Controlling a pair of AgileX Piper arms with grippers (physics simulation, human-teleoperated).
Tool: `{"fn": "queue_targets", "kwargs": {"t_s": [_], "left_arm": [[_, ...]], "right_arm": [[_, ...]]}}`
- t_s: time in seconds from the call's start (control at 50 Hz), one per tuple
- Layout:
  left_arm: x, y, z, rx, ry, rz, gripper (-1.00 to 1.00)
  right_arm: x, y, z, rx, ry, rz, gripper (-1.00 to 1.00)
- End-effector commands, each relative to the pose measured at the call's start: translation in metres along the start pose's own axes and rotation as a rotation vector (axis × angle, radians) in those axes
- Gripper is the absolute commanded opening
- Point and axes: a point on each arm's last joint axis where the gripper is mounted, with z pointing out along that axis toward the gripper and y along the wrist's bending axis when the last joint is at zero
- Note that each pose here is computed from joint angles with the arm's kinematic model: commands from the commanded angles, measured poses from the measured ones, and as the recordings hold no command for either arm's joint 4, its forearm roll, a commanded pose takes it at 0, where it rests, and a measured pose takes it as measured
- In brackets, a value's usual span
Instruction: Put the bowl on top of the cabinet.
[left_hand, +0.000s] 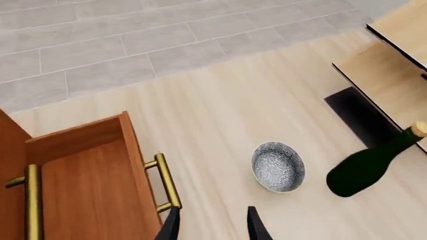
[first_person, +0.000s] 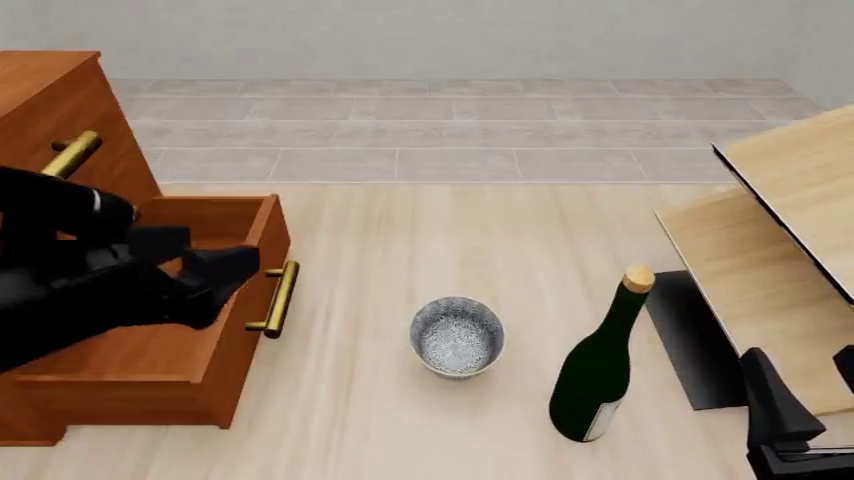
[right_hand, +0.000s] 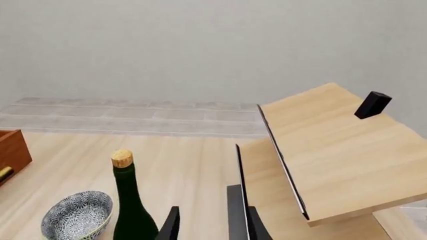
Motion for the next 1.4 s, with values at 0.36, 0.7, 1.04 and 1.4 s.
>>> {"fn": "queue_targets", "kwargs": {"t_s": [0.36, 0.7, 1.04, 1.4], "left_arm": [[-0.041, -0.001, 0.070, -0.031, 0.154, -0.129, 1.00], [-0.023, -0.014, 0.113, 0.002, 0.201, -0.162, 1.00], [-0.025, -0.021, 0.132, 0.021, 0.187, -0.181, 1.00], [-0.006, -0.026, 0.155, 0.022, 0.225, -0.240, 1.00]], "right_arm": [[-0.002, 0.000, -0.001, 0.003, -0.012, 0.008, 1.00], [-0.001, 0.000, 0.000, -0.007, -0.011, 0.010, 1.00], [-0.001, 0.000, -0.001, -0.007, -0.014, 0.006, 1.00], [-0.002, 0.000, -0.001, -0.002, -0.018, 0.010, 1.00]]}}
